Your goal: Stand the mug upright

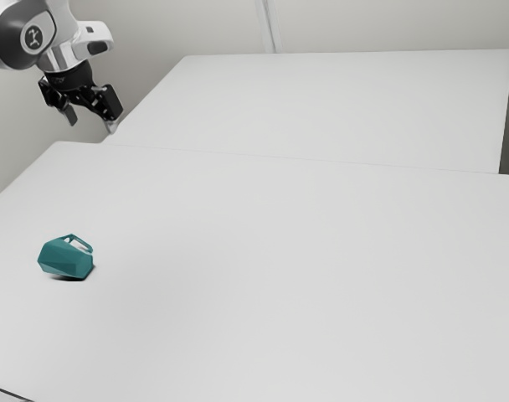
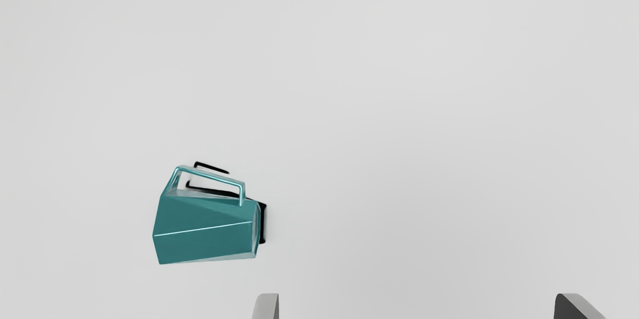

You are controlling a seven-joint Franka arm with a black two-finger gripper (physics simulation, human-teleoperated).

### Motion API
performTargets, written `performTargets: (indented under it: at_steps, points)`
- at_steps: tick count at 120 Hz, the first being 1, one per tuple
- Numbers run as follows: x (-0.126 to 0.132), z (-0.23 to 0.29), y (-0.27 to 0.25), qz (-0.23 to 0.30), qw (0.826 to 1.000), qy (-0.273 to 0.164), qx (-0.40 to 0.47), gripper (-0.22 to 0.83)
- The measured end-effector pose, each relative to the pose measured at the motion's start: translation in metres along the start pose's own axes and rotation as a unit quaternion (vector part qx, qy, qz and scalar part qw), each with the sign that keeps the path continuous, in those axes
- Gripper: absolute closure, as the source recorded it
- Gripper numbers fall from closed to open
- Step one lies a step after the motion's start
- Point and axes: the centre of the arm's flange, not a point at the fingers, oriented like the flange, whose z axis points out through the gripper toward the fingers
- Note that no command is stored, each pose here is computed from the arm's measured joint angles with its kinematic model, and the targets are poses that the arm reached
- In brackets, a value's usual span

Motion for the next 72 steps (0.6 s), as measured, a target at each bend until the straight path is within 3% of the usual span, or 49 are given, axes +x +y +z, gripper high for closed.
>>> performTargets:
  at_steps: [32,52,72]
  points:
    - [-0.004,0.012,-0.015,0.0,1.0,-0.004,0.001,0.0]
    - [-0.009,0.037,-0.058,-0.037,0.999,-0.026,-0.005,0.0]
    - [-0.037,0.086,-0.124,-0.127,0.987,-0.063,-0.08,0.0]
